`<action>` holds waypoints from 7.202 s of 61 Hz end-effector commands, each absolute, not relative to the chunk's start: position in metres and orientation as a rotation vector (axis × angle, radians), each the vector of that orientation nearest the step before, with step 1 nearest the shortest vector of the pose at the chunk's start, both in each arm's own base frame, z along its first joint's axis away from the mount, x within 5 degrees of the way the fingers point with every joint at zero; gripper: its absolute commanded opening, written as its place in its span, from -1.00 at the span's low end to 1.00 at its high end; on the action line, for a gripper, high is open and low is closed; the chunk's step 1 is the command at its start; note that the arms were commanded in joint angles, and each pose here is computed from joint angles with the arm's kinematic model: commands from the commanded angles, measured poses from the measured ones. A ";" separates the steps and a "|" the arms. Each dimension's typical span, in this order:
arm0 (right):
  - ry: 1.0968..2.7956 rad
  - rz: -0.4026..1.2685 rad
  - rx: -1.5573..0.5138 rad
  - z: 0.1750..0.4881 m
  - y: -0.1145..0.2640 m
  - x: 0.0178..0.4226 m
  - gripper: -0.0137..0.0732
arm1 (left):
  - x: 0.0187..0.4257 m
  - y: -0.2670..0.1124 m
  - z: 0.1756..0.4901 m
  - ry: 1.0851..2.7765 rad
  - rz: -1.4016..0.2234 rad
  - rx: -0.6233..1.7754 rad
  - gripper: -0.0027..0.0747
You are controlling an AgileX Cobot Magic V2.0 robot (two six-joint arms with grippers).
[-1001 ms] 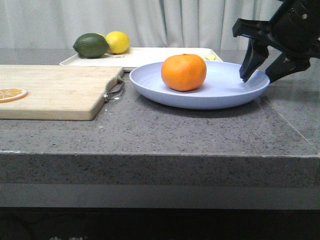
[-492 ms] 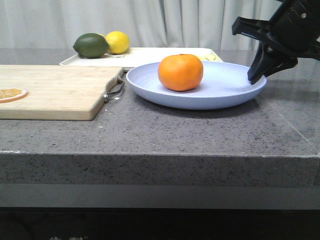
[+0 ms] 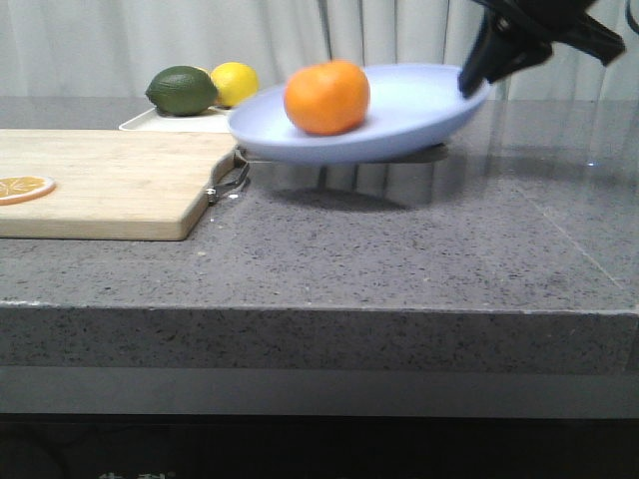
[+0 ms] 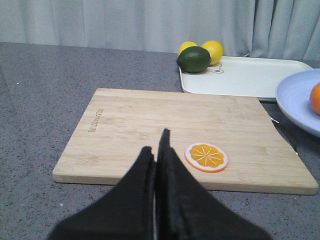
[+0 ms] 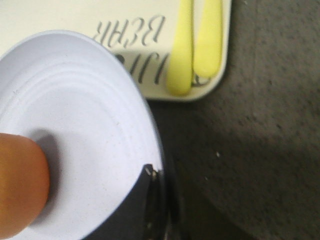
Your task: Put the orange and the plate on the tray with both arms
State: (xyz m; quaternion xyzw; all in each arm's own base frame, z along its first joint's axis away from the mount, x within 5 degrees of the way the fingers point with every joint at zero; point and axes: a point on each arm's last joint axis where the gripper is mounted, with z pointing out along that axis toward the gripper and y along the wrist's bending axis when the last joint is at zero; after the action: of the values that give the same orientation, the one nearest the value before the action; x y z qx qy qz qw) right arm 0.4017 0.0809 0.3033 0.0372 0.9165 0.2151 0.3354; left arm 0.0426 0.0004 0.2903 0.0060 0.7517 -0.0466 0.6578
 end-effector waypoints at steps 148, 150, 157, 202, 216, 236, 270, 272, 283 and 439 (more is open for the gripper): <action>2.306 0.227 0.099 0.455 0.042 0.426 -0.84 | 0.042 -0.001 0.305 1.605 -0.128 0.011 -0.98; 2.302 0.218 0.077 0.458 0.041 0.422 -0.84 | 0.042 -0.001 0.305 1.605 -0.128 0.011 -0.98; 2.320 0.188 0.014 0.470 0.039 0.397 -0.84 | 0.042 -0.001 0.305 1.605 -0.128 0.011 -0.98; 2.050 0.085 -0.188 0.381 0.023 0.192 -0.85 | 0.042 -0.001 0.306 1.599 -0.129 0.012 -0.98; 1.876 0.057 -0.161 0.326 0.015 0.131 -0.85 | 0.042 -0.001 0.306 1.599 -0.129 0.012 -0.98; 1.601 0.049 -0.131 0.298 0.008 0.071 -0.85 | 0.042 -0.001 0.306 1.599 -0.129 0.012 -0.98; 1.582 0.050 -0.130 0.297 0.008 0.066 -0.85 | 0.042 -0.001 0.306 1.599 -0.129 0.012 -0.98; 1.582 0.050 -0.130 0.297 0.008 0.066 -0.85 | 0.042 -0.001 0.306 1.599 -0.129 0.012 -0.98; 1.582 0.050 -0.130 0.297 0.008 0.066 -0.85 | 0.042 -0.001 0.306 1.599 -0.129 0.012 -0.98; 1.572 0.045 -0.130 0.296 0.008 0.066 -0.85 | 0.055 0.000 0.206 1.532 -0.071 -0.077 -0.98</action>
State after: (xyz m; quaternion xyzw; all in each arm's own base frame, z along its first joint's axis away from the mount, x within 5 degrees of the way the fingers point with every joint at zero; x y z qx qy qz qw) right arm 0.0657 0.0088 0.2816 -0.0609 0.7455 0.0272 0.6631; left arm 0.0560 -0.0003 0.1987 -0.0318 0.7298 -0.0294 0.6823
